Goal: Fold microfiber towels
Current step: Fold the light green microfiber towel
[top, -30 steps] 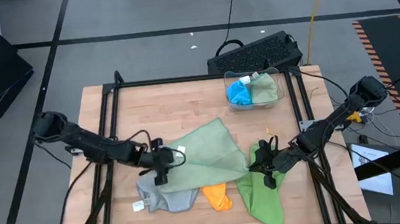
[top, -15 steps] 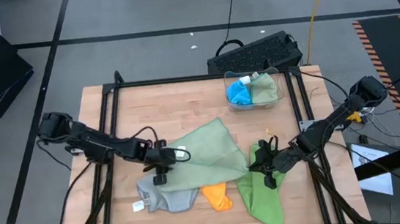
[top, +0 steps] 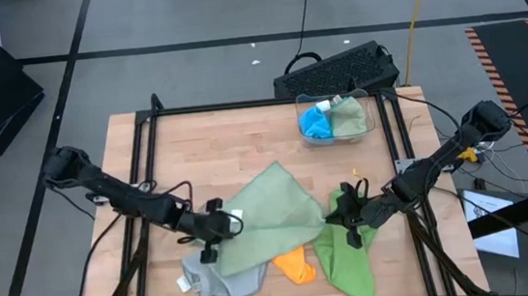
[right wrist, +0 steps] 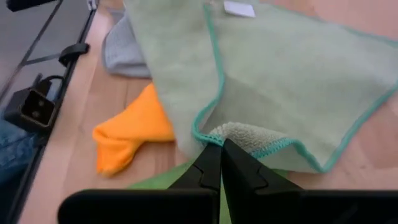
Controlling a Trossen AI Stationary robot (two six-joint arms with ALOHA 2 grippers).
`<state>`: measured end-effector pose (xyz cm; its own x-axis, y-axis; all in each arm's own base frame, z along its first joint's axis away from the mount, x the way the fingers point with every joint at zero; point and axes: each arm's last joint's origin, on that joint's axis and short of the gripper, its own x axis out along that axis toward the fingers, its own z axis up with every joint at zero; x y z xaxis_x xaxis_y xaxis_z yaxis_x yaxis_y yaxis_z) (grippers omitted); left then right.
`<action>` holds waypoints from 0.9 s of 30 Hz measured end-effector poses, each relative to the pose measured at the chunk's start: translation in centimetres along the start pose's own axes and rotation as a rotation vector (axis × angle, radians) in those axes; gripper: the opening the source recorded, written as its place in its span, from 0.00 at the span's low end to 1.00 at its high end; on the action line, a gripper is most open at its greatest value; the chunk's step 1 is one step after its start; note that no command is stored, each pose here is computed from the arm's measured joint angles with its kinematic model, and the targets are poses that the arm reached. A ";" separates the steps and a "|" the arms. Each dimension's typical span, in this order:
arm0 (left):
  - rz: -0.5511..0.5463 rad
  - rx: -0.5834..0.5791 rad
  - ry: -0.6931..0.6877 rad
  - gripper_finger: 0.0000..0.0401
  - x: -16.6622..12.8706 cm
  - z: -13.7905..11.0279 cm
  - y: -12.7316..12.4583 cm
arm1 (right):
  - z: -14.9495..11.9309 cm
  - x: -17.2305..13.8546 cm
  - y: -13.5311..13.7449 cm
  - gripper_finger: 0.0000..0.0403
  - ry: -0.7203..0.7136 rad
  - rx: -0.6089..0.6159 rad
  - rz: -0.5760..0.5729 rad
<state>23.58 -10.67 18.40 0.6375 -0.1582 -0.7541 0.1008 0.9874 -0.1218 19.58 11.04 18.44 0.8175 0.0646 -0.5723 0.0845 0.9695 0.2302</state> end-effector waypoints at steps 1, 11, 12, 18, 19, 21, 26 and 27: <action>0.029 -0.009 -0.016 0.04 0.0 0.1 0.0 | 0.1 0.0 0.0 0.00 -0.013 -0.004 0.003; -0.156 0.083 -0.136 0.17 1.3 1.3 -1.6 | 0.9 0.3 -0.4 0.00 -0.062 0.019 -0.013; -0.178 0.088 -0.145 0.15 1.2 1.4 -2.1 | 0.9 0.3 -0.5 0.00 -0.071 0.019 -0.029; -0.224 0.119 -0.166 0.03 -0.2 0.2 -5.5 | 1.0 0.3 -0.6 0.00 -0.095 0.007 -0.071; -0.187 0.085 -0.167 0.04 -0.2 -0.1 -5.7 | 1.0 0.3 -0.6 0.00 -0.094 0.006 -0.069; -0.059 -0.009 -0.189 0.06 -0.1 -0.2 -5.3 | 1.0 0.3 -0.6 0.00 -0.082 0.008 -0.044; 0.133 -0.111 -0.101 0.17 1.6 -0.6 -2.4 | 1.0 0.3 -0.5 0.00 -0.073 0.010 -0.026; 0.123 -0.125 -0.063 0.21 2.1 -0.6 -1.6 | 1.0 0.3 -0.5 0.00 -0.073 0.011 -0.026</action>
<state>24.29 -12.62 16.65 0.6861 -0.0316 -0.7268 -0.0745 0.9908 -0.1134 20.38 10.34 18.89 0.8540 0.0216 -0.5197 0.1124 0.9679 0.2249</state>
